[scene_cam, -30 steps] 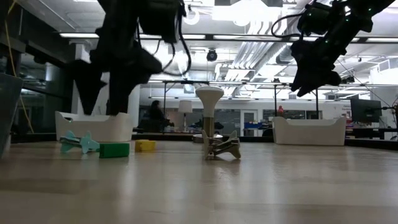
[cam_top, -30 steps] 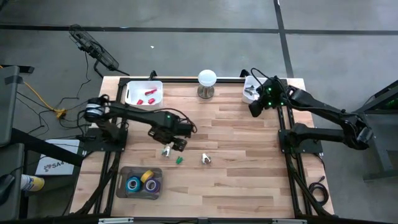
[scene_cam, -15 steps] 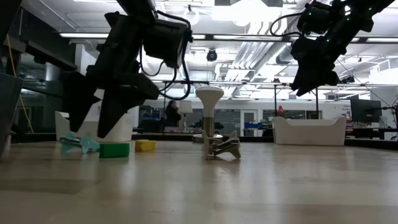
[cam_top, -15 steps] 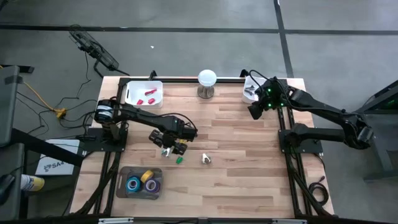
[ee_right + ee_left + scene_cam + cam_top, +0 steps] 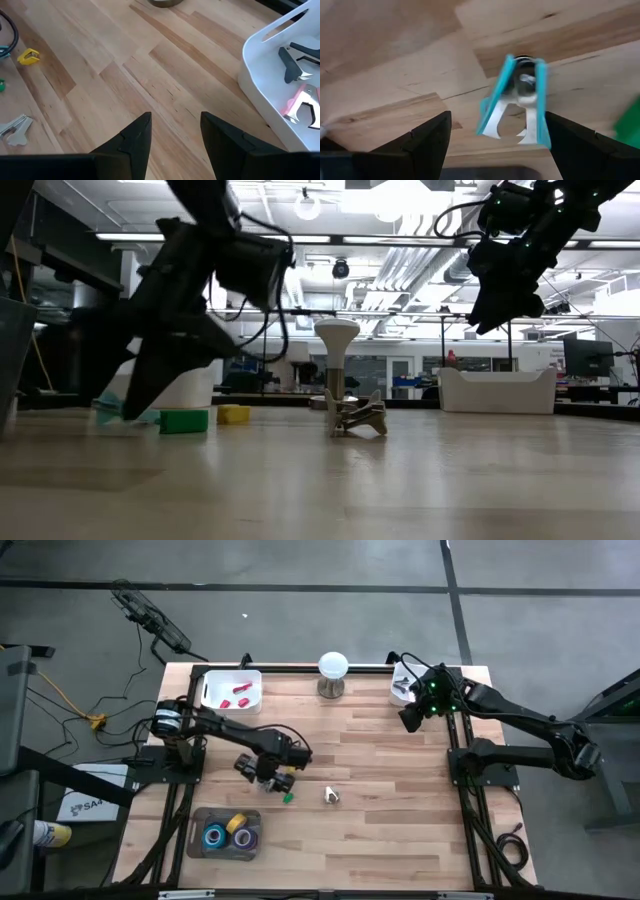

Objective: Pick and place Stapler, Stapler remover, tape
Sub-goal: Put the light blue staple remover into the right white bin

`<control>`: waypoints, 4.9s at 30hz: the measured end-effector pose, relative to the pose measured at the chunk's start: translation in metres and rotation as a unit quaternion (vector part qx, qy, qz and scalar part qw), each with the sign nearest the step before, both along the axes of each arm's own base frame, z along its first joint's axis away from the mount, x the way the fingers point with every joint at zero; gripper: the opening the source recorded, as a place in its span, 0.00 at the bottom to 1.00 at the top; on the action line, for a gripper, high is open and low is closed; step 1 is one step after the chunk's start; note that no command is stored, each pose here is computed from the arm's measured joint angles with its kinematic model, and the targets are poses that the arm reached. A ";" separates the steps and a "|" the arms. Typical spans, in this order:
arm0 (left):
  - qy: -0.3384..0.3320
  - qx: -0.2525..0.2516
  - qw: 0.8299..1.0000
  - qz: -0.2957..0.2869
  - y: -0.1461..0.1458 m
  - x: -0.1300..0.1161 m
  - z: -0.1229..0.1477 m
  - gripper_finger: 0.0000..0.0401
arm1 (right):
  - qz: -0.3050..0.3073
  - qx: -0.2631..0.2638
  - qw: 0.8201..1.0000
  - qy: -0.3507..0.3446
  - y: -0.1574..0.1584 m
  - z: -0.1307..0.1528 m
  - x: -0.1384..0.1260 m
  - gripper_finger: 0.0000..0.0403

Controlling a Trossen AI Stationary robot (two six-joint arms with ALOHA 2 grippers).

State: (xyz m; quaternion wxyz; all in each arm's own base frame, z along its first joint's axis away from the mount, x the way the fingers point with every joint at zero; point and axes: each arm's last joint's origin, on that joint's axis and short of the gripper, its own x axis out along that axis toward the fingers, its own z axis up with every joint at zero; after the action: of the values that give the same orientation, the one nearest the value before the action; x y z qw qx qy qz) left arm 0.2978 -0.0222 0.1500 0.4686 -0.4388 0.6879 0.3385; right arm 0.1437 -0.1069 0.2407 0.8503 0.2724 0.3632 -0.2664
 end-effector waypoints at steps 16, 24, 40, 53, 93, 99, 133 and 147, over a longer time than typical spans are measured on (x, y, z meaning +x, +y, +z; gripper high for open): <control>-0.053 -0.002 0.995 -0.086 0.001 0.001 -0.008 0.75 | 0.001 -0.001 1.000 0.000 0.000 0.000 0.000 0.40; -0.056 -0.011 0.994 -0.093 0.000 0.001 -0.008 0.66 | 0.001 -0.001 1.000 0.000 0.000 0.000 0.000 0.40; -0.058 -0.034 0.992 -0.103 -0.001 0.000 -0.009 0.21 | 0.001 -0.001 1.000 0.000 0.000 0.000 0.000 0.40; -0.173 0.015 0.971 -0.167 0.000 0.030 0.041 0.22 | 0.079 0.024 0.996 -0.032 0.004 0.001 0.002 0.40; -0.565 0.392 0.642 -0.339 0.009 0.105 0.243 0.22 | 0.317 -0.217 0.826 -0.413 0.081 0.079 0.068 0.40; -0.565 0.392 0.642 -0.339 0.009 0.105 0.243 0.22 | 0.299 -0.237 0.818 -0.429 0.087 0.084 0.069 0.40; -0.566 0.378 0.649 -0.341 0.008 0.105 0.241 0.61 | 0.271 -0.191 0.839 -0.430 0.088 0.077 0.082 0.21; -0.443 0.383 0.742 -0.327 0.014 0.073 0.233 0.74 | 0.096 -0.213 0.950 -0.208 0.048 0.061 0.068 0.21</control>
State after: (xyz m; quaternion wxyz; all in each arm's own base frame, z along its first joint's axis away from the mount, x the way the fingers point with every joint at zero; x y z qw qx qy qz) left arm 0.3711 -0.0081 0.3832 0.9310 -0.0712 0.3165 0.1675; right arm 0.2115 -0.0586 0.3013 0.9667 0.0984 0.1371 -0.1923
